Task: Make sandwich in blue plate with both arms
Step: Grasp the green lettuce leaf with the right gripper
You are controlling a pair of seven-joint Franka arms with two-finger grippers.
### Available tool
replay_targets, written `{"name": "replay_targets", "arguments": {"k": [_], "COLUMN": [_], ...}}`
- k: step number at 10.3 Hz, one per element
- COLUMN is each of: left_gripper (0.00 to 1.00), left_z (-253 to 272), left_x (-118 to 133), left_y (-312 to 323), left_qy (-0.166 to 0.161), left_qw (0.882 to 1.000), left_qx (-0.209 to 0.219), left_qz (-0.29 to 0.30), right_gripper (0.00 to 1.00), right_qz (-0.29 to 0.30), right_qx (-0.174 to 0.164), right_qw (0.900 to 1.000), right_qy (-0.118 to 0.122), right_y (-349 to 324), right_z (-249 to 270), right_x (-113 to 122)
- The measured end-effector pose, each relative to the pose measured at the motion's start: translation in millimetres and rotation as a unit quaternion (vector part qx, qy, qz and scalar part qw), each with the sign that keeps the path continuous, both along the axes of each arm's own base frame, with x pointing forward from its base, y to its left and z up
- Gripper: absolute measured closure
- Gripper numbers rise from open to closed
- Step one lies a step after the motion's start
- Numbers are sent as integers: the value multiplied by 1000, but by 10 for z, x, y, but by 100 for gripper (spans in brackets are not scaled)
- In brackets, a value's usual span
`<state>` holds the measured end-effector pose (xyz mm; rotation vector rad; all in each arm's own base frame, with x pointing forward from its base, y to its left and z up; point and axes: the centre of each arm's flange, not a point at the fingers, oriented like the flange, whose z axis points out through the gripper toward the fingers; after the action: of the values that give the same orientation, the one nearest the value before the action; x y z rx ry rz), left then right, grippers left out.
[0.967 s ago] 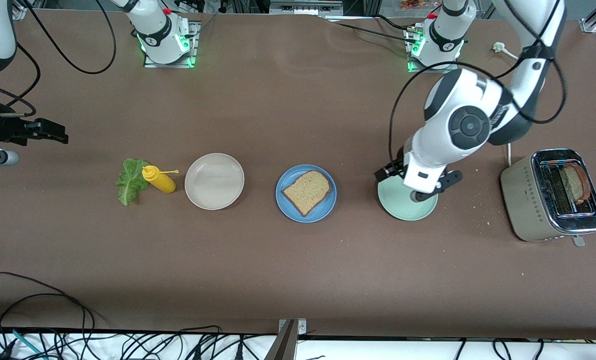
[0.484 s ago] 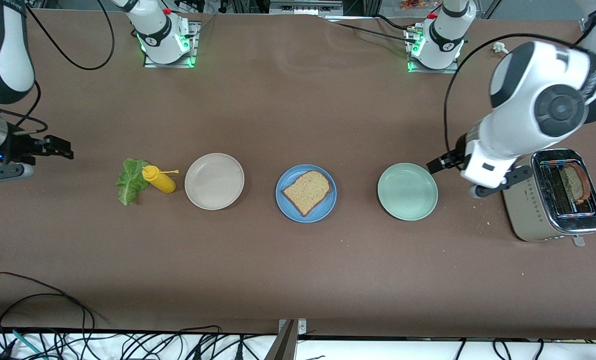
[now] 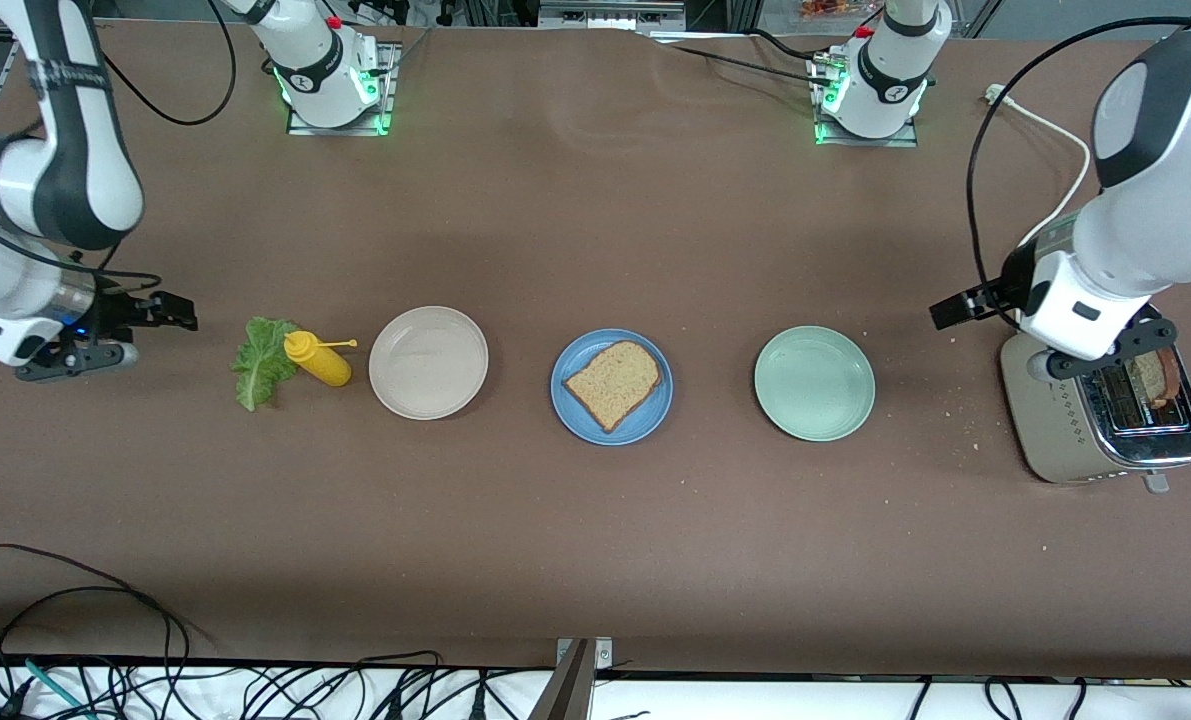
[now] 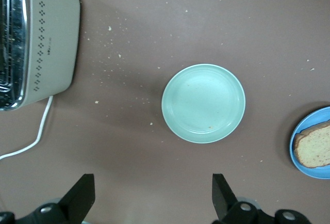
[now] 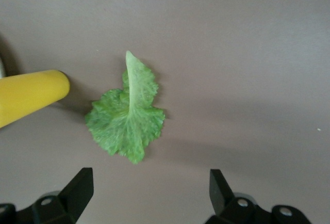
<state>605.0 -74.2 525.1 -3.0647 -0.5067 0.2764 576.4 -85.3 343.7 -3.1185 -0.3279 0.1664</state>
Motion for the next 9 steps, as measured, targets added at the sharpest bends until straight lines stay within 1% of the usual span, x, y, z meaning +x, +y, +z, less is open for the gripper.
{"name": "replay_targets", "arguments": {"k": [3,4,6,8,9], "left_gripper": [0,0,0,0,0], "left_z": [5,0,-2,-2,-2], "left_x": [-2,-7,-10,-11,-11], "left_y": [344,414,449,443,443], "left_qy": [9,13,15,15,15], "left_qw": [1000,999,999,999,999], "left_qx": [-8,-10,-11,-11,-11], "left_qz": [-24,-29,-34,-35,-35], "right_gripper": [0,0,0,0,0], "right_qz": [5,9,7,-13,-18], "right_qx": [-8,-12,-14,2,13], "right_qw": [1000,1000,999,999,999], "right_qy": [-1,-9,-36,-30,-27], "right_y": [-10,-14,-15,11,26], "right_z": [-682,-867,-1194,-1466,-1540], "right_x": [-40,-50,-137,-271,-296]}}
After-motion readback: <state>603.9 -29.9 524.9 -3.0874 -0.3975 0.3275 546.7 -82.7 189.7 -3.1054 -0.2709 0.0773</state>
